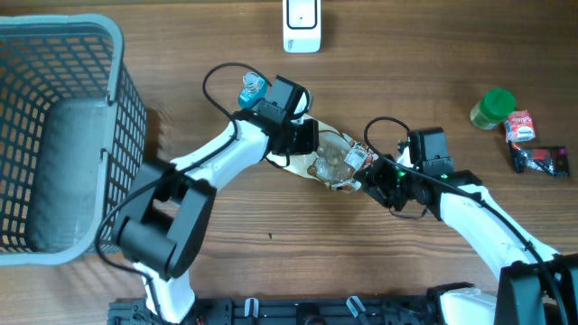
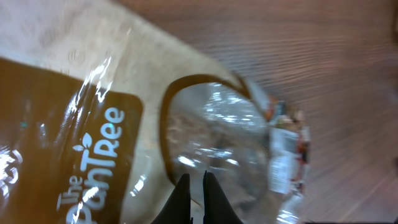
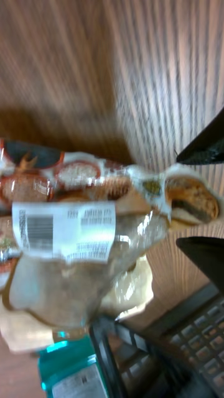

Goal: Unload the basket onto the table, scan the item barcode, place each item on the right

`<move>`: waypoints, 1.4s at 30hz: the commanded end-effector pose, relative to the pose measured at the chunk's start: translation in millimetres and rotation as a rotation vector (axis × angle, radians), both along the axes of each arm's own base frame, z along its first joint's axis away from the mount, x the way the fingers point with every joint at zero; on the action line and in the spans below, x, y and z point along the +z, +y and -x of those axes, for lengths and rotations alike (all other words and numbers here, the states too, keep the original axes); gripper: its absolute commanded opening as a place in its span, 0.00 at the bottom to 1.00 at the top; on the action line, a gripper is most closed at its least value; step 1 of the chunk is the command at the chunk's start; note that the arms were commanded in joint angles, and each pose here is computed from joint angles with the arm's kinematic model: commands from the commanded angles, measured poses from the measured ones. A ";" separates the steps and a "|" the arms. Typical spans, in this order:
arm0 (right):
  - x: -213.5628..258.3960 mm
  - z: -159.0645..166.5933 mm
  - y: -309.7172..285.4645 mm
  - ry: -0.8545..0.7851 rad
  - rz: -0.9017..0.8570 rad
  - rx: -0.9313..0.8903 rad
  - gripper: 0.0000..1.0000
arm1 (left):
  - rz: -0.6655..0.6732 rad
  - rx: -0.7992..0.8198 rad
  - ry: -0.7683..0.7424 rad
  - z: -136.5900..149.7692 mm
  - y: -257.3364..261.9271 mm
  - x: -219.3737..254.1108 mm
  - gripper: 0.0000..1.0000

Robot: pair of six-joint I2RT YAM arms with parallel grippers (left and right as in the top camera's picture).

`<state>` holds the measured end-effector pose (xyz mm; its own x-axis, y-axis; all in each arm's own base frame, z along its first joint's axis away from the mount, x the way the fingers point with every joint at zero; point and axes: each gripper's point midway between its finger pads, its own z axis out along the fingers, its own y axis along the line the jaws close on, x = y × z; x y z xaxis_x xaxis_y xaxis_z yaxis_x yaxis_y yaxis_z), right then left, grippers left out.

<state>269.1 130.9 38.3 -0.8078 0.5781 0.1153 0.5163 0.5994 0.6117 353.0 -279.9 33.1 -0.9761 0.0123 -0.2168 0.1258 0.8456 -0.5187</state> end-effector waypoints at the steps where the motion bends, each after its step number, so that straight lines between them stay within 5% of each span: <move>1: 3.1 0.2 4.8 -0.005 -0.038 0.008 0.30 | -0.009 0.029 0.082 6.8 6.7 -24.7 0.04; 7: 15.4 -15.0 11.8 -0.094 -0.079 0.029 0.27 | -0.017 0.036 0.089 7.3 8.9 -27.5 0.04; 10: 23.4 -20.3 17.7 -0.129 -0.117 0.043 0.39 | -0.019 0.036 0.094 7.8 9.2 -29.9 0.04; 14: 10.9 -10.8 10.2 -0.044 -0.073 -0.011 0.43 | -0.025 0.036 0.103 10.1 10.5 -33.5 0.04; 15: 7.8 -9.5 7.8 -0.031 -0.053 -0.023 0.40 | -0.026 0.036 0.105 10.8 10.8 -34.1 0.04; 17: 6.4 -13.3 7.8 -0.057 -0.018 -0.024 0.11 | -0.030 0.037 0.111 12.7 12.0 -36.2 0.04; 18: 10.1 -17.3 13.5 -0.091 -0.022 -0.007 0.05 | -0.031 0.037 0.113 13.6 12.5 -37.2 0.04; 23: 28.2 -39.9 45.3 -0.265 -0.027 0.036 0.04 | -0.039 0.040 0.116 15.1 14.5 -39.6 0.04; 42: -72.3 33.6 38.4 0.225 0.110 0.020 0.05 | -0.051 0.043 0.136 19.3 17.1 -41.5 0.04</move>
